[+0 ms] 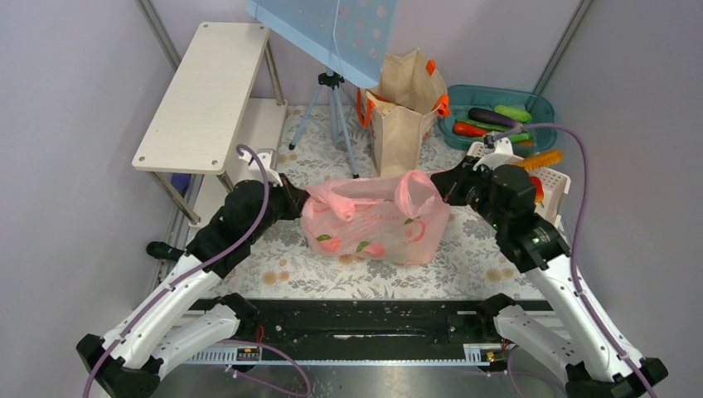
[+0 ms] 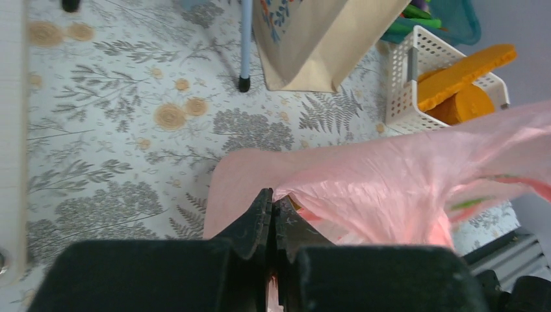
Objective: Untie the knot of the grocery bags and take out the mixed food
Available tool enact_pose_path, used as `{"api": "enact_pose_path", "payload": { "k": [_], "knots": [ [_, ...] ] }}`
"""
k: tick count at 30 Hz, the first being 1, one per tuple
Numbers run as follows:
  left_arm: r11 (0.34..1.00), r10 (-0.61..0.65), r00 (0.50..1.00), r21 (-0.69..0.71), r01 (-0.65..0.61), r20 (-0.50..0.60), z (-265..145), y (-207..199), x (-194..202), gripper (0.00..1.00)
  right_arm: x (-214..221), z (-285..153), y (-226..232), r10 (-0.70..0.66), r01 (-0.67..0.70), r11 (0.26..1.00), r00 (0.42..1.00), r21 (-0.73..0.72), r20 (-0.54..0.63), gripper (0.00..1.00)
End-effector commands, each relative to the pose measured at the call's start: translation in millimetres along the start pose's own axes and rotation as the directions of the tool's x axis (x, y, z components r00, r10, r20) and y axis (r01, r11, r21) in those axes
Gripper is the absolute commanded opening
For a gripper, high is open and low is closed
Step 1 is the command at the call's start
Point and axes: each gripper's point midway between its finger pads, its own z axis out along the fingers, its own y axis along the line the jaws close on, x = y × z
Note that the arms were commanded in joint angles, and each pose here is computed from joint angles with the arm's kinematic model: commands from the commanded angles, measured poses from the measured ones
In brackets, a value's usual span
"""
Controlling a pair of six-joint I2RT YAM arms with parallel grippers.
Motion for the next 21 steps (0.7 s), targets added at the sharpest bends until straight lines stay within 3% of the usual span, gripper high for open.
{"api": "enact_pose_path", "payload": {
  "k": [1,3,8,11,16,21],
  "knots": [
    [0.996,0.033,0.997,-0.091,-0.028,0.062,-18,14,-26,0.07,10,-24,17,-0.092,0.073,0.990,0.982,-0.119,-0.163,0.04],
    [0.996,0.053,0.997,-0.071,-0.049,0.063,-23,11,-30,0.17,16,-24,24,-0.094,0.061,0.984,0.976,-0.165,-0.199,0.02],
    [0.979,0.139,0.987,0.142,-0.149,0.080,-43,-33,-48,0.64,31,-17,41,-0.062,-0.017,0.963,0.958,-0.270,-0.279,0.02],
    [0.931,0.203,0.975,0.291,-0.220,0.087,-51,-65,-58,0.81,37,-14,50,-0.048,-0.056,0.946,0.950,-0.320,-0.310,0.01],
    [0.864,0.311,0.950,0.408,-0.296,0.030,-35,-92,-52,0.95,38,-17,56,-0.047,-0.072,0.931,0.949,-0.357,-0.313,0.00],
    [0.835,0.468,0.884,0.323,-0.445,0.007,0,-93,-43,0.99,37,-23,60,-0.060,-0.067,0.921,0.949,-0.385,-0.309,0.00]
  ]
}}
